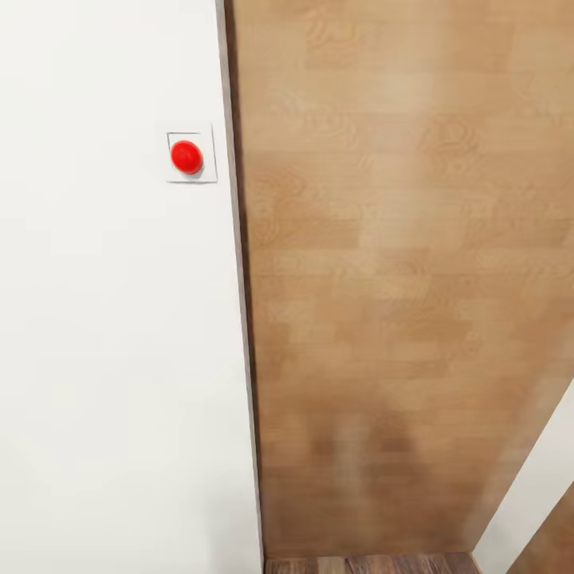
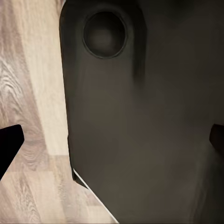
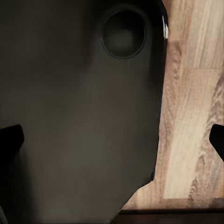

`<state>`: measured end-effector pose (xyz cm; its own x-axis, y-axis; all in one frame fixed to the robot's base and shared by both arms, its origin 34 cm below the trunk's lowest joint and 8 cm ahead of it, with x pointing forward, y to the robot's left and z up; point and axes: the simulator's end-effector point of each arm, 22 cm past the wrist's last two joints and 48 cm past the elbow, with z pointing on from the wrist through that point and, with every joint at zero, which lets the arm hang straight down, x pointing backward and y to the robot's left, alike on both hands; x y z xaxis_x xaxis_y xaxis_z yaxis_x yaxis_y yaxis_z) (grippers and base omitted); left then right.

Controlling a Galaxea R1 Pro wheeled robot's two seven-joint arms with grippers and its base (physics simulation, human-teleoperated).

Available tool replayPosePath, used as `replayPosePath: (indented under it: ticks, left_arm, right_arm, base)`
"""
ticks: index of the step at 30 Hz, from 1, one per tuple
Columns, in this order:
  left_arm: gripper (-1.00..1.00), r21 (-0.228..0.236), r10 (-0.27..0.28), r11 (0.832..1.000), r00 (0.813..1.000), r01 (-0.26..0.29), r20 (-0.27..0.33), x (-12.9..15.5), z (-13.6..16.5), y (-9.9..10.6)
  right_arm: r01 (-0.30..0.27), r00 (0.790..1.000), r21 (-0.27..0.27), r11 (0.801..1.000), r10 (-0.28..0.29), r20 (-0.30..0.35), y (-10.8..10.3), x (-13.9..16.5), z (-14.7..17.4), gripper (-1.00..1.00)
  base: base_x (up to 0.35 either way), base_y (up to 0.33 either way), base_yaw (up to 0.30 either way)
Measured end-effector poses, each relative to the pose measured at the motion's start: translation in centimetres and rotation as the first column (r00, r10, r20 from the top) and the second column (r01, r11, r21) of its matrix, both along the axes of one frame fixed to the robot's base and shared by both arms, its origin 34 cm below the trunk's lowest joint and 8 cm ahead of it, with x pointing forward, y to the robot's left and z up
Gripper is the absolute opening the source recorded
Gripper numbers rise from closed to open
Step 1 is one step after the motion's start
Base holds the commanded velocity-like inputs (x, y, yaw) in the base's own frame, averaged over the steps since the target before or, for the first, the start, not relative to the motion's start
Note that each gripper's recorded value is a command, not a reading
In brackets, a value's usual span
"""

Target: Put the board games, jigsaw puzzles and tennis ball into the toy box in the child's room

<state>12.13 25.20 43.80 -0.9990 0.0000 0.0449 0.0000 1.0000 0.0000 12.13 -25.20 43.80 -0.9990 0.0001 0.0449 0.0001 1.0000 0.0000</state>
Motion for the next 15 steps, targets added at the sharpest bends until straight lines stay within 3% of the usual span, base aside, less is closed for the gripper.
replayPosePath:
  ticks: [3, 15]
  left_arm:
    - [1.0, -0.008, -0.003, 1.0, 1.0, 0.002, -0.007, -0.1, 0.0, -1.0]
    - [1.0, -0.004, -0.003, 1.0, 0.999, 0.003, 0.036, 0.9, 0.0, -0.6]
  right_arm:
    - [0.013, 1.0, 0.013, 1.0, -0.013, -0.001, 1.3, 0.0, 0.0, 1.0]
    - [-0.013, 1.0, 0.049, 0.999, 0.013, 0.01, 4.0, 0.2, 0.1, 1.0]
  base:
    - [0.0, 0.0, 0.0]
    - [0.0, 0.0, 0.0]
